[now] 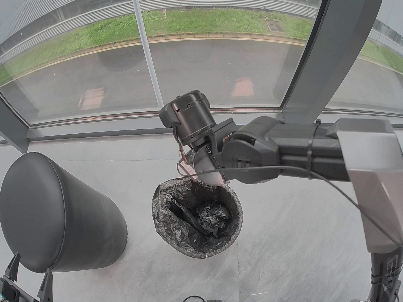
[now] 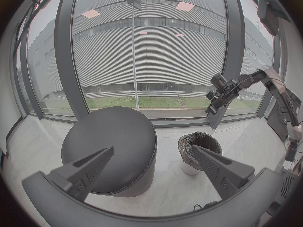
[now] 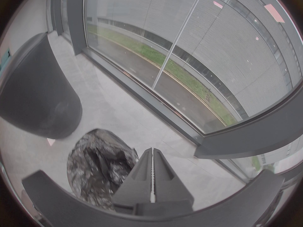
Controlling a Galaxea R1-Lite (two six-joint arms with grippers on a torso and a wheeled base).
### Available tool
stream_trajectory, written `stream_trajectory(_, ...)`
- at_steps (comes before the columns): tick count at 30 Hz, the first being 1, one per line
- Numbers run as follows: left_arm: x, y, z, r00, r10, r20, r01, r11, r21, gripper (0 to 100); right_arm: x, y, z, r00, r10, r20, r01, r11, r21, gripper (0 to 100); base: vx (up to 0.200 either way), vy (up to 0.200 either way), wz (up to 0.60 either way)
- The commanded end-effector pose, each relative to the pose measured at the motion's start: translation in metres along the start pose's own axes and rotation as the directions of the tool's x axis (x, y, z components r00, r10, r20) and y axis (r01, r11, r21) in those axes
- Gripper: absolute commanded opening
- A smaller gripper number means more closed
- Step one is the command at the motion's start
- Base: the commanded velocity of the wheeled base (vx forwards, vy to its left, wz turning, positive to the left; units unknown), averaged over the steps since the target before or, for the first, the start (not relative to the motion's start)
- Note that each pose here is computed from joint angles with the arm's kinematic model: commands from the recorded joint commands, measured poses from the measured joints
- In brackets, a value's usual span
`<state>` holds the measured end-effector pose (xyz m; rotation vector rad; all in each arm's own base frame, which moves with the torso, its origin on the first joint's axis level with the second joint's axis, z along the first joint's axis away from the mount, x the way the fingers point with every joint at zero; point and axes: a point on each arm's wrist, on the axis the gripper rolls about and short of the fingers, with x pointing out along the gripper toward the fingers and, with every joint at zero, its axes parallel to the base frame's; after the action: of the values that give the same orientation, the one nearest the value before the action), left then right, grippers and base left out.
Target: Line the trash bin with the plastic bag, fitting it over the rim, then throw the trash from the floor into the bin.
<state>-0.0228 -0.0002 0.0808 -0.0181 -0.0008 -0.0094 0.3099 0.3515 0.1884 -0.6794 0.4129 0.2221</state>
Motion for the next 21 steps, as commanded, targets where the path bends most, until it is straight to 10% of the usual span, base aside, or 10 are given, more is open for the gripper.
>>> stream_trajectory(1,0.0,0.0,-0.005,1.0,0.0,-0.002,0.0,1.0,0.0,100,-0.057,-0.04,0.013,0.999,-0.05,-0.001,0.05,0.999,-0.004,0,0.0,0.0,0.0)
stream_trajectory(21,0.0,0.0,-0.005,1.0,0.0,-0.002,0.0,1.0,0.0,100,-0.167,-0.217,-0.039,0.944,-0.25,-0.216,0.266,0.963,0.051,0,0.0,0.0,0.0)
